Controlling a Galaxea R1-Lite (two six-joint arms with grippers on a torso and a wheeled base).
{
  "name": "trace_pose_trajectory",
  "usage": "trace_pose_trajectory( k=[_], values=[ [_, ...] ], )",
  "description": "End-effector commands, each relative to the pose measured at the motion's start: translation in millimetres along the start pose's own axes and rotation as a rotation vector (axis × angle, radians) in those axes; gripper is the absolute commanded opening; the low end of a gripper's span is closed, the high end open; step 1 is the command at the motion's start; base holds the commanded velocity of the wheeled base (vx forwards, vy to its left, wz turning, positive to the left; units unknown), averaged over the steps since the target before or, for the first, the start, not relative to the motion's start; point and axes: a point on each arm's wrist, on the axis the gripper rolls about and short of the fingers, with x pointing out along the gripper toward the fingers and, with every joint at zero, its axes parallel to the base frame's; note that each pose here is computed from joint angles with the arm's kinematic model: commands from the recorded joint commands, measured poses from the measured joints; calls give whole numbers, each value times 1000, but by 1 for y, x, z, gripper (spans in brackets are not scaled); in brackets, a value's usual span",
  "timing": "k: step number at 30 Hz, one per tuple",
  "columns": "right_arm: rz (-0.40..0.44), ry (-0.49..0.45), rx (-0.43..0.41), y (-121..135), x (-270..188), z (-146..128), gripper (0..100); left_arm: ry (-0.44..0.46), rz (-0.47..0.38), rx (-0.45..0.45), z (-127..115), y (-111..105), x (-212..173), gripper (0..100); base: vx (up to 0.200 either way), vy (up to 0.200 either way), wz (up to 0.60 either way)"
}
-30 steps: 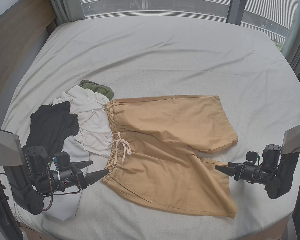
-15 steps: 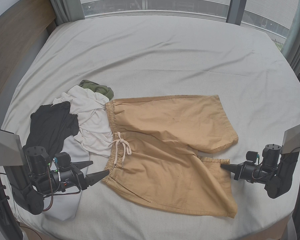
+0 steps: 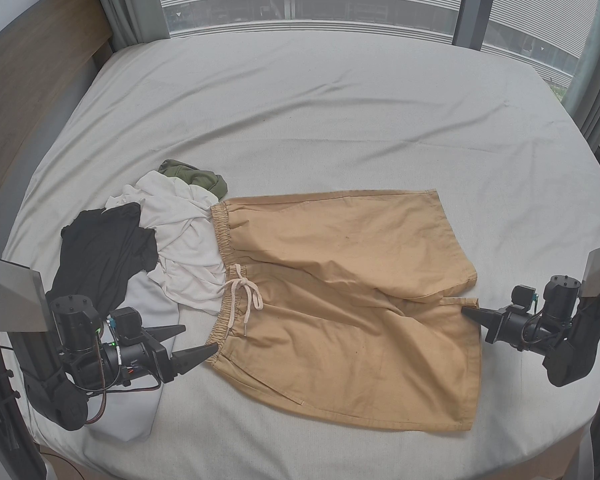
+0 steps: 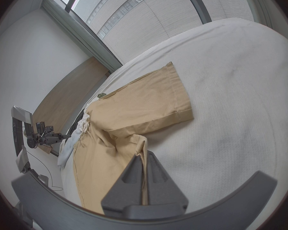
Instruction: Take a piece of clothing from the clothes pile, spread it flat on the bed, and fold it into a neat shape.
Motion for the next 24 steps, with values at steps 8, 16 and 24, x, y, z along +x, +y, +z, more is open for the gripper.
trace_pose_trajectory(
  k=[8, 16, 24],
  values=[
    [-59, -61, -8, -19, -10, 13, 0, 12, -1, -6, -3, -1, 0, 100, 0, 0, 0],
    [-62, -55, 0, -22, -8, 10, 0, 34, 0, -19, -8, -1, 0, 100, 0, 0, 0],
    [-60, -53, 1, -22, -8, 10, 0, 72, -7, -26, -17, -3, 0, 100, 0, 0, 0]
  ],
)
